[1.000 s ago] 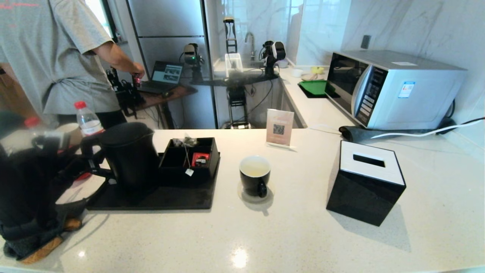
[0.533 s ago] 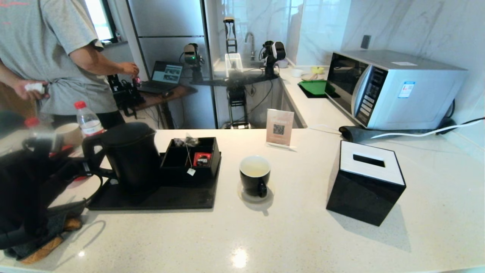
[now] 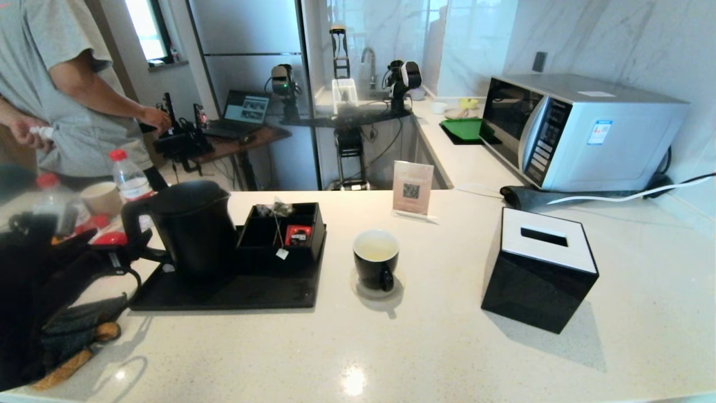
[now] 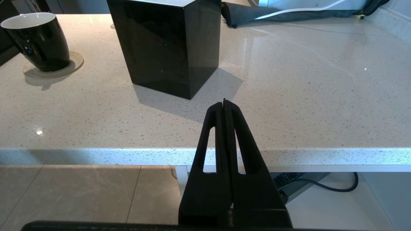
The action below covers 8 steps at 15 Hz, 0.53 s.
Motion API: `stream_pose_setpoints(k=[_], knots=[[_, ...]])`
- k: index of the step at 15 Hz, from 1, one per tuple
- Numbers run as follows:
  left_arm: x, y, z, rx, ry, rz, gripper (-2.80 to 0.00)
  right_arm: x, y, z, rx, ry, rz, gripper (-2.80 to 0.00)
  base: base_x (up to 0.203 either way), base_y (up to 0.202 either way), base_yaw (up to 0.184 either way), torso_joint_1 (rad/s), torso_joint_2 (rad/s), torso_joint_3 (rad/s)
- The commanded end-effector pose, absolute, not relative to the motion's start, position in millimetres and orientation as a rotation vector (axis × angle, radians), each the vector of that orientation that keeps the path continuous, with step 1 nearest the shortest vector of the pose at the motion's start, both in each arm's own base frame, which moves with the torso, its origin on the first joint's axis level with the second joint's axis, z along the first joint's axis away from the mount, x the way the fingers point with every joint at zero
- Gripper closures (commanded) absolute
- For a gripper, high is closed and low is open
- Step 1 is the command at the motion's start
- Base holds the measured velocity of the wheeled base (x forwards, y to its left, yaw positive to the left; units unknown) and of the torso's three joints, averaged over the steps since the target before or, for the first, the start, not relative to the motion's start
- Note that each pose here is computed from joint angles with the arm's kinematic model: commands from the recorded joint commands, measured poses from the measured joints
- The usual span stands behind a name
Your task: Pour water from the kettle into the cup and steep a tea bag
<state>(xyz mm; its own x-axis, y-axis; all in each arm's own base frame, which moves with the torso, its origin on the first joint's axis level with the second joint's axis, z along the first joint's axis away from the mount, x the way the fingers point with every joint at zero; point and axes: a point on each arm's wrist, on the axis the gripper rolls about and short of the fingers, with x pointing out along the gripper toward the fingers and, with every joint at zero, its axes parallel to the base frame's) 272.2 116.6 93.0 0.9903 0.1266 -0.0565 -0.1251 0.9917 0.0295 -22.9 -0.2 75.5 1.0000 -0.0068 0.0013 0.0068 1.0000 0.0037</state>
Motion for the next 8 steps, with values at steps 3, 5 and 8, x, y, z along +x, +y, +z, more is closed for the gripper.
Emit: stream_pose_setpoints(k=[3, 5, 8], knots=[[232.2, 105.1, 114.3, 0.041, 0.007, 0.154, -2.80, -22.8, -0.2, 75.5, 0.004, 0.000, -0.006, 0.00, 0.000, 0.000, 0.000, 0.000, 0.00, 0.000], [217.6, 100.0, 122.5, 0.046, -0.013, 0.165, -1.26, -22.8, -0.2, 75.5, 0.004, 0.000, -0.006, 0.00, 0.000, 0.000, 0.000, 0.000, 0.00, 0.000], [199.9, 92.1, 130.3, 0.052, -0.033, 0.191, 0.00, -22.8, -0.2, 75.5, 0.004, 0.000, -0.006, 0.00, 0.000, 0.000, 0.000, 0.000, 0.00, 0.000]])
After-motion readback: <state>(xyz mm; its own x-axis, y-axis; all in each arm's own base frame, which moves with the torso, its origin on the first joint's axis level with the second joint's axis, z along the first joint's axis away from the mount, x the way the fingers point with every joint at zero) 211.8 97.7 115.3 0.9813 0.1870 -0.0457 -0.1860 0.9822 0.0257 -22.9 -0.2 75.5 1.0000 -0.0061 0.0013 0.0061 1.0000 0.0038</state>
